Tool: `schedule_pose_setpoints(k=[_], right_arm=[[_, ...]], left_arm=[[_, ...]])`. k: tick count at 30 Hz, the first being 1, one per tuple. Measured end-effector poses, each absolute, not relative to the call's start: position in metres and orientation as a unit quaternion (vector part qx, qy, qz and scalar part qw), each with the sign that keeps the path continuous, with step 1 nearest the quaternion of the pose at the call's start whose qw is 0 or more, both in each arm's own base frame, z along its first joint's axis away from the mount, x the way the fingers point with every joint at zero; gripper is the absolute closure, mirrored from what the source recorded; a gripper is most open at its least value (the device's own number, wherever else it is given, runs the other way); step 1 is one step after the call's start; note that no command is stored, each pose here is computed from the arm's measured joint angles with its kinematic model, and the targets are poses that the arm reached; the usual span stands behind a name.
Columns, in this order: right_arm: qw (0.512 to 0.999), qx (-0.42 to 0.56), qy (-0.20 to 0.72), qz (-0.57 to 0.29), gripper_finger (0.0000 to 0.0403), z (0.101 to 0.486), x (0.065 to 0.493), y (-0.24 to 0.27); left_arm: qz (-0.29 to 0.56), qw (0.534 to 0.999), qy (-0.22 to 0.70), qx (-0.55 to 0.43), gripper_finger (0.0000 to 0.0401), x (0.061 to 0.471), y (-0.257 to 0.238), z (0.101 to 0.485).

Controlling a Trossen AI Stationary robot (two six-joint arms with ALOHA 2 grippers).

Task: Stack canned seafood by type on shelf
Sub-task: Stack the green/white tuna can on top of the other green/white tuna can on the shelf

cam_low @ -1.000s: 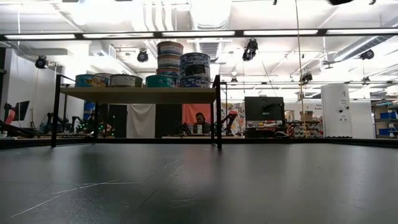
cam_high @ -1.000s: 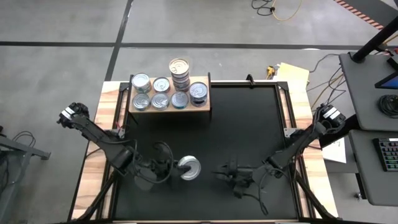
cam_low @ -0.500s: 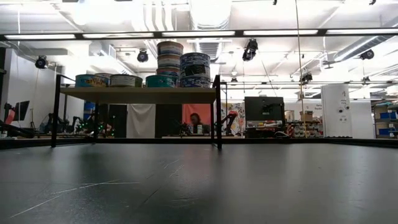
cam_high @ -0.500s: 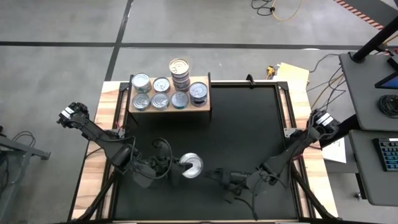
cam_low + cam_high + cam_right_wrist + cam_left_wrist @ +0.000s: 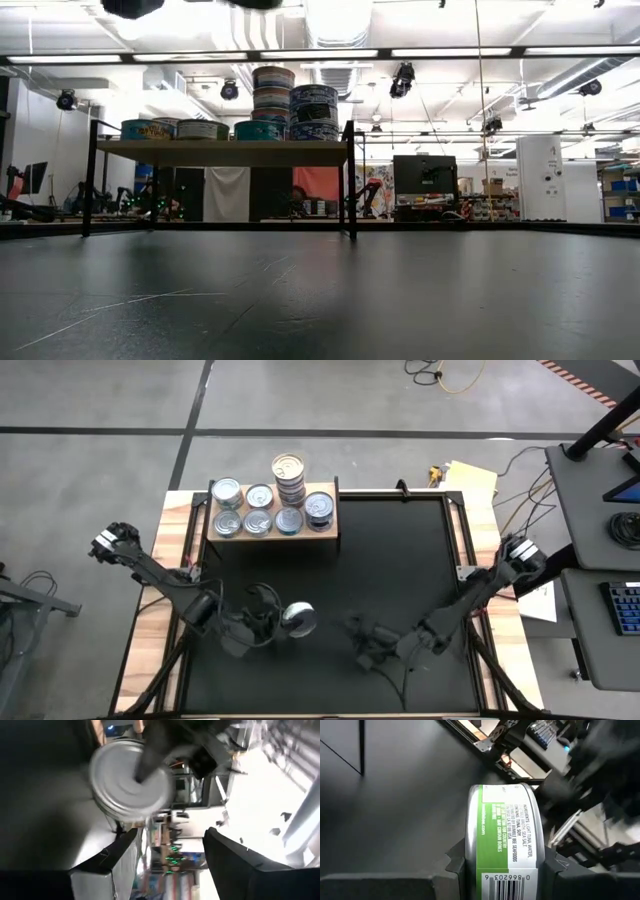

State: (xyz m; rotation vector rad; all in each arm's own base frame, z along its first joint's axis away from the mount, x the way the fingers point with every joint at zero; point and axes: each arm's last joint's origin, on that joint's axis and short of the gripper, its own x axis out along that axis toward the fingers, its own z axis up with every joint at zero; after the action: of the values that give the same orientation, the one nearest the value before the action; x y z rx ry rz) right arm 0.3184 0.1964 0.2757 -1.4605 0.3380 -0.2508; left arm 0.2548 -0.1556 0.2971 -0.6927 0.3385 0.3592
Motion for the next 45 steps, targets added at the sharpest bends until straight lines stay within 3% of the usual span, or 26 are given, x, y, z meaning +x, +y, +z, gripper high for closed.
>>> schedule_pose_setpoints(k=[3,9,14,20,28,45], right_arm=[[0.765,-0.620,0.135,-0.108,0.0195,0.280,0.302,0.184],[0.817,-0.568,0.083,-0.051,0.0195,0.281,0.278,0.170],[0.754,-0.649,0.097,-0.038,0.0195,0.274,0.282,0.174],[0.671,-0.732,0.112,-0.043,0.0195,0.278,0.301,0.180],[0.618,-0.770,0.148,-0.057,0.0195,0.275,0.330,0.182],[0.615,-0.769,0.157,-0.073,0.0211,0.278,0.346,0.172]], left_arm=[[0.155,0.923,0.161,-0.313,0.0289,0.249,-0.142,0.291],[0.003,0.932,0.057,-0.357,0.0289,0.246,-0.112,0.277],[-0.095,0.840,-0.050,-0.532,0.0289,0.241,-0.097,0.251],[-0.114,0.791,-0.068,-0.598,0.0289,0.243,-0.101,0.228],[-0.114,0.779,-0.066,-0.612,0.0289,0.256,-0.107,0.228],[-0.112,0.798,-0.057,-0.589,0.0275,0.259,-0.110,0.228]])
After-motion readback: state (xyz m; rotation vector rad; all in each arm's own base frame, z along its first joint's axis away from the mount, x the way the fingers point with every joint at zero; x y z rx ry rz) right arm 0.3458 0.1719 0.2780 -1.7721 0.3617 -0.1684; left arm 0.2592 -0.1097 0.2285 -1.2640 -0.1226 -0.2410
